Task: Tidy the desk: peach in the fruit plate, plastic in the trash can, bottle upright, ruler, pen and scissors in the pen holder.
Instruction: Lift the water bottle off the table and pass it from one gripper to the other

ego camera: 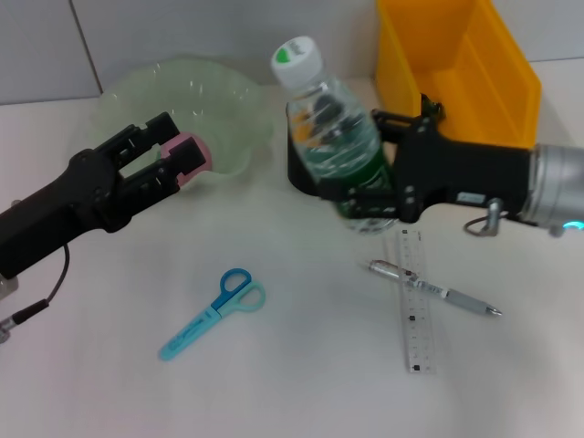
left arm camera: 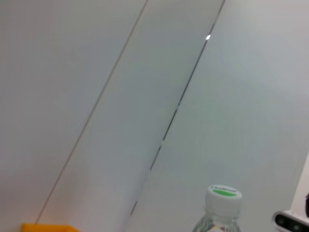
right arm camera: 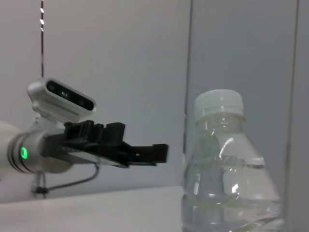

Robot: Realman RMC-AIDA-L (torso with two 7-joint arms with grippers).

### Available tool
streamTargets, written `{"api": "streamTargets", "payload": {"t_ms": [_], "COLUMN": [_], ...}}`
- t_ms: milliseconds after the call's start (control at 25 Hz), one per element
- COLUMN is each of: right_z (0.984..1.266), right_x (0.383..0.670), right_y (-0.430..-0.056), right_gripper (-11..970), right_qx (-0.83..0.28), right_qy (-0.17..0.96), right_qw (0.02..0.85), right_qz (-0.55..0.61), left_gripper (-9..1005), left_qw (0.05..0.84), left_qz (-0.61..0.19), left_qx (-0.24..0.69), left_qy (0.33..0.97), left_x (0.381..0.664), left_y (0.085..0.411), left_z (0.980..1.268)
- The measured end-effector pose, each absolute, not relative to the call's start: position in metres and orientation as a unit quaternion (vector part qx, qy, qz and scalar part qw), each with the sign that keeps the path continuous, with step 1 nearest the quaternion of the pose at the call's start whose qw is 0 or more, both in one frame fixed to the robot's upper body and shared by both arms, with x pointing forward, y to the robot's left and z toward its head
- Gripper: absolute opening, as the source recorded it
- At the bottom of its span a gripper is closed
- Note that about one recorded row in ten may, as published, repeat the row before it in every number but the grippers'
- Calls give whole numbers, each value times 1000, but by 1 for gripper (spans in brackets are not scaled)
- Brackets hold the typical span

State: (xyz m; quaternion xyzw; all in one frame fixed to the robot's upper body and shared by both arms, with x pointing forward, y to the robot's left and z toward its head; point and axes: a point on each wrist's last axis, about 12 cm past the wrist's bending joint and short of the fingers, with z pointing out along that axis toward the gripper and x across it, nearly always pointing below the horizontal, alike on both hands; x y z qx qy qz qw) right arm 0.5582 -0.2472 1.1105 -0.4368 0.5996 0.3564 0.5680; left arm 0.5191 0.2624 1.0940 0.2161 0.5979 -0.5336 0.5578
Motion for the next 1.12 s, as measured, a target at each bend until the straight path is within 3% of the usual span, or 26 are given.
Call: {"api": "streamTargets", "payload": {"t_ms": [200,1120], "right_z": [1100,1090], "right_x": [552,548], "right_y": [-226,-193], "right_gripper": [776,779], "right_qx": [-423,-422], "right_qy": [577,570], "right_qw": [567,529], "right_qz": [407,466], "left_gripper": [781,778], "left_qw": [559,584], "left_qz": [-549,-541], "left_qx": [230,265], "left_qy": [577,545], "left_x": [517,523], "left_y": [254,240], "left_z": [1096,1101]}}
